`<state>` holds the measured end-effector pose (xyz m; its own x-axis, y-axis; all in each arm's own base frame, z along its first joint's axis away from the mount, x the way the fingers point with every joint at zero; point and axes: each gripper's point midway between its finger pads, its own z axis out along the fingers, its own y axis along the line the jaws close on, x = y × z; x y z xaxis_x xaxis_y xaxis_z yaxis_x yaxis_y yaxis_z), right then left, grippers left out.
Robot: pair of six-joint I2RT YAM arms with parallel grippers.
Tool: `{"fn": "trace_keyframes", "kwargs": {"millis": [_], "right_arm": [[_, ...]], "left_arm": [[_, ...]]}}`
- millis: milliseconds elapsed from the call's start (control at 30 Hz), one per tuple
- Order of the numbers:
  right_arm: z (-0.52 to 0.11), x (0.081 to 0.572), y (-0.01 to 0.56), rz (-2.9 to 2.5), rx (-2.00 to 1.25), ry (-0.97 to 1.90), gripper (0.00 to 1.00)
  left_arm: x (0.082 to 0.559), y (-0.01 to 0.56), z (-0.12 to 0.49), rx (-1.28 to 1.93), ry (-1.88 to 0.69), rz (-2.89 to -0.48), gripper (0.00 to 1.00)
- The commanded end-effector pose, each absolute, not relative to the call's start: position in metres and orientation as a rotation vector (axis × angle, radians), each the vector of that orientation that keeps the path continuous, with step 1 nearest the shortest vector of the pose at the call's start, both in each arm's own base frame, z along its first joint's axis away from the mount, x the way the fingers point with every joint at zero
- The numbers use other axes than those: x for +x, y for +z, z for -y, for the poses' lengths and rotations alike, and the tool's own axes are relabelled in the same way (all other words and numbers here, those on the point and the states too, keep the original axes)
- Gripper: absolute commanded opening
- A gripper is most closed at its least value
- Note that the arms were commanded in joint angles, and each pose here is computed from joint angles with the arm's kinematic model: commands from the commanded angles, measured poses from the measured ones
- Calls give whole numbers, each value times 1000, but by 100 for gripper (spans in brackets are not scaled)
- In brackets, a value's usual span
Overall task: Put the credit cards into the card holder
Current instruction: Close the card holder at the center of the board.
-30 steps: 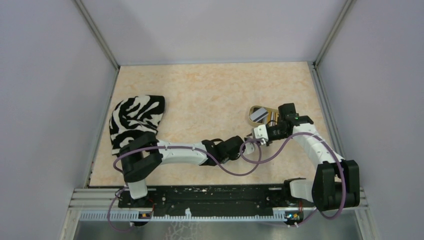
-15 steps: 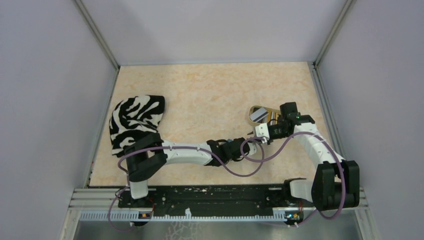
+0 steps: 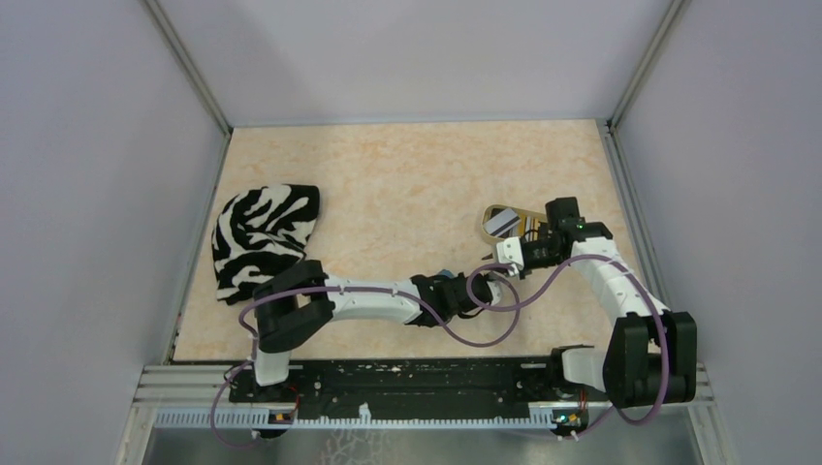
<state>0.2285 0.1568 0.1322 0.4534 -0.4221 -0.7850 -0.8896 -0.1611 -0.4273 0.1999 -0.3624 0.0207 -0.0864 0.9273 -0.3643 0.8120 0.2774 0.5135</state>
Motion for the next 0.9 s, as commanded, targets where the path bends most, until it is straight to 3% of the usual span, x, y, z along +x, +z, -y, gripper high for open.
{"fn": "trace_keyframes", "kwargs": {"millis": [0, 500, 533, 733, 867], "right_arm": [[-165, 233, 158, -1043, -1714, 645, 25], [-164, 233, 162, -1040, -1704, 643, 24], [-164, 234, 161, -1043, -1702, 644, 24], [-161, 237, 170, -1077, -1650, 672, 26], [-154, 243, 180, -1128, -1586, 699, 34]], "left_arm": [[105, -76, 311, 1947, 79, -2244, 0], [92, -88, 311, 1941, 31, -2333, 1], [95, -86, 312, 1914, 43, -2327, 4], [125, -16, 365, 1608, -112, -2195, 52], [131, 51, 399, 1386, -356, -2079, 67]]}}
